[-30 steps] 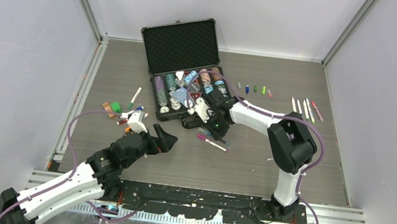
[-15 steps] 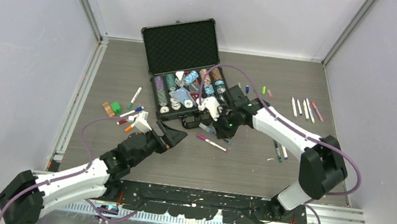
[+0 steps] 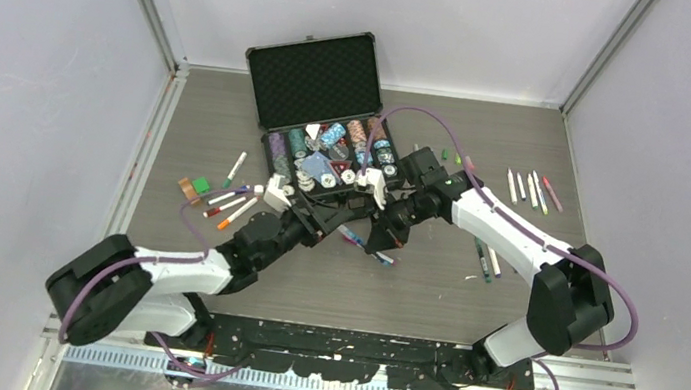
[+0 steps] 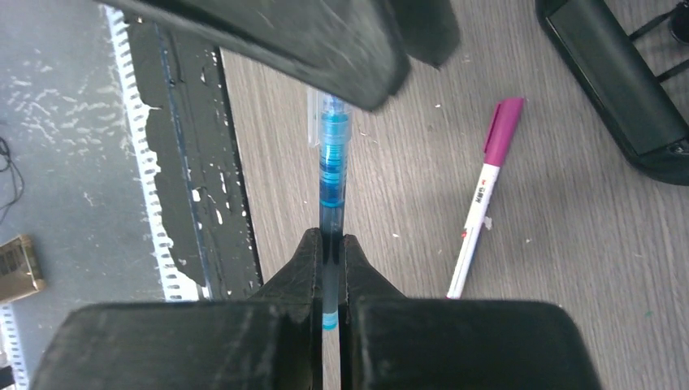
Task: Open the pen caps
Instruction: Pick up the pen from the center of the board, then open the pen cap from the pen.
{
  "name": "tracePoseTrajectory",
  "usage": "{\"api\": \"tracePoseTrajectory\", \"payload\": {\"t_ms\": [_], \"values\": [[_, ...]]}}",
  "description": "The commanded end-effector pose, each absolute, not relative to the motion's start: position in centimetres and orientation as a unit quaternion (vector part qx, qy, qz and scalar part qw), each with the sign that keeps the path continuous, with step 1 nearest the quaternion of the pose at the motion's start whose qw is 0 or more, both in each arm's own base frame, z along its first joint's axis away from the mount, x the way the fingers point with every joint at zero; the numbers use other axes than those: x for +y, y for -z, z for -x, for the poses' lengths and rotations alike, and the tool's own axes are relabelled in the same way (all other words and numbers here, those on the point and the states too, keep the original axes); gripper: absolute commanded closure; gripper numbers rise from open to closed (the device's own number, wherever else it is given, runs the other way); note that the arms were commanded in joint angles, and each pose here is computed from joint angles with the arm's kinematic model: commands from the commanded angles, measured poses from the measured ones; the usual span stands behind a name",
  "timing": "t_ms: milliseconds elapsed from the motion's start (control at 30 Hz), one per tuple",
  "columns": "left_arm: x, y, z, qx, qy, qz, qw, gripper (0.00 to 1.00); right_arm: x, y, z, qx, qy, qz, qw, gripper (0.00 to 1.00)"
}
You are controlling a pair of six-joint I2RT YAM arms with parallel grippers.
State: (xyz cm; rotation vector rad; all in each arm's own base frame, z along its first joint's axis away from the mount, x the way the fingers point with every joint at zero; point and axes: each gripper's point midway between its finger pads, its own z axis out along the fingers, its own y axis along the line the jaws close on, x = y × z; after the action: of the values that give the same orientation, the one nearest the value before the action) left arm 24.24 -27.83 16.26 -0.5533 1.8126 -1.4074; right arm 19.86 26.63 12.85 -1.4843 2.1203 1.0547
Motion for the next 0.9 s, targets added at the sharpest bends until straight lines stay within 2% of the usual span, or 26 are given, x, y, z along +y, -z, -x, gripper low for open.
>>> {"api": "tracePoseTrajectory", "payload": {"t_ms": [0, 133, 533, 767, 867], "values": [[-29.6, -20.7, -25.2, 0.654, 0.615, 0.200, 0.393, 0.41, 27.4, -13.7, -19.2, 0.734, -0.408, 0.516, 0.169, 1.00], [-30.1, -20.8, -25.6, 0.651, 0.618, 0.198, 0.394, 0.52, 27.5, -13.5, -19.4, 0.742, -0.404, 0.508, 0.169, 1.00], [-28.4, -19.7, -25.2, 0.705, 0.546, 0.191, 0.410, 0.53, 27.5, -13.1, -22.1, 0.782, -0.380, 0.452, 0.200, 1.00], [-28.3, -19.5, -25.2, 0.713, 0.538, 0.189, 0.409, 0.59, 27.6, -13.0, -22.2, 0.784, -0.385, 0.443, 0.201, 1.00], [-28.6, -19.5, -25.3, 0.713, 0.538, 0.183, 0.410, 0.69, 27.6, -12.8, -21.9, 0.783, -0.391, 0.443, 0.194, 1.00]]}}
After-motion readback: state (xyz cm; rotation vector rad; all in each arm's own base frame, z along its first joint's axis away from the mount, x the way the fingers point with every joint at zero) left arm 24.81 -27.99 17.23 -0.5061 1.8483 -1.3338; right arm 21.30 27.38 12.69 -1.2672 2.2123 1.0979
